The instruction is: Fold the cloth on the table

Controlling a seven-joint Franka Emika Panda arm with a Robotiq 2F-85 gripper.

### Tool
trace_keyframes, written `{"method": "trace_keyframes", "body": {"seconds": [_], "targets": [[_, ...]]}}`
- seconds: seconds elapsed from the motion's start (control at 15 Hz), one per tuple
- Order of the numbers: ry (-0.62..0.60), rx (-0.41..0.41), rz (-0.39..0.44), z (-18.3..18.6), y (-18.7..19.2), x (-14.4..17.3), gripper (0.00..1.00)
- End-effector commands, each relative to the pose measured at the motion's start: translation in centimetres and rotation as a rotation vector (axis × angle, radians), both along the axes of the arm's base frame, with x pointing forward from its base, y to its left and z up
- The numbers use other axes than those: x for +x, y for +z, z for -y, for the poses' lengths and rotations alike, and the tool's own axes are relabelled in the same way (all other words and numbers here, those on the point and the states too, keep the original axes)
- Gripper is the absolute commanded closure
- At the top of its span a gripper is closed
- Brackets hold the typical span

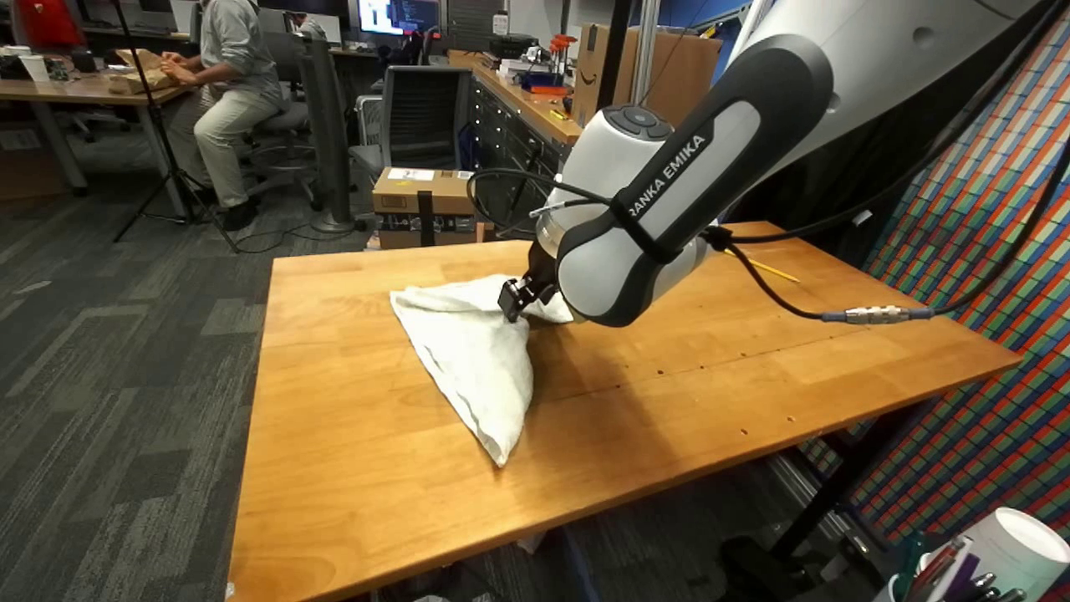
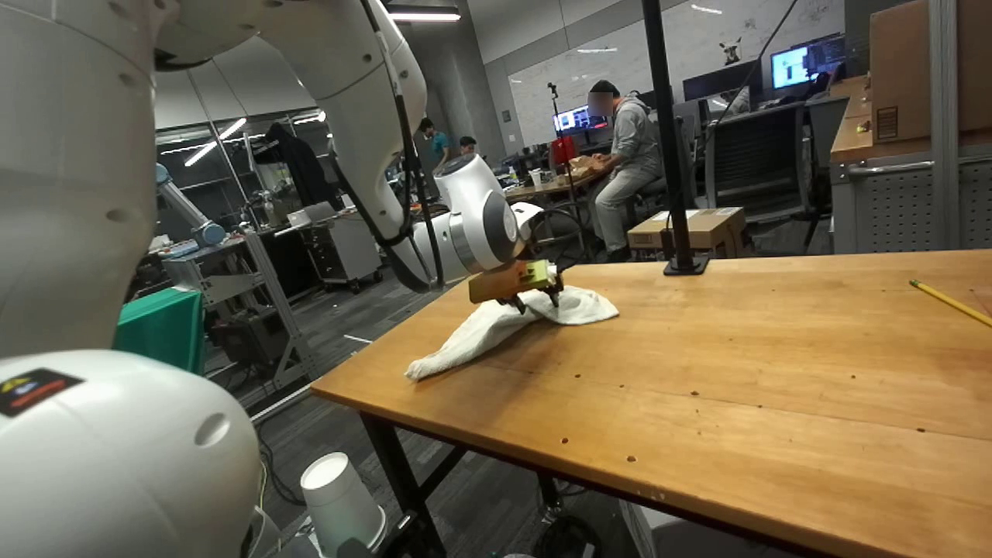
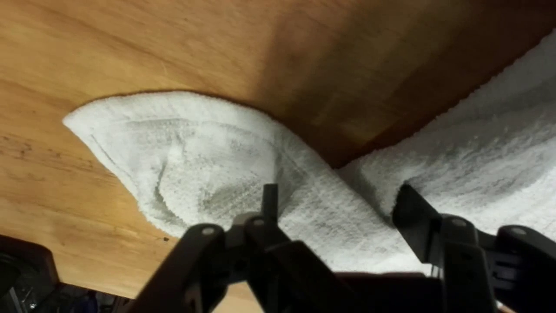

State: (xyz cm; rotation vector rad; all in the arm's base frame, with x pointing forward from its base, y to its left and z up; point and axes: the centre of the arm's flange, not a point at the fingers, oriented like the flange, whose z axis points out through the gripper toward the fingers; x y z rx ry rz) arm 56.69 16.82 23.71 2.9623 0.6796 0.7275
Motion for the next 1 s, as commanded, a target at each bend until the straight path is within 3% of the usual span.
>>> {"method": "trace_keyframes", "body": {"seconds": [0.0,0.27,0.4,0.93], "targets": [[0.02,-0.009,0.031,0.0,0.2,0.5,0.59],[0.026,-0.011,0.024,0.0,0.1,0.2,0.9],[0.041,-0.005,0.023,-0.3,0.5,0.0,0.95],[0.15,-0.037,0.14,-3.2,4.6,4.2,0.92]]}}
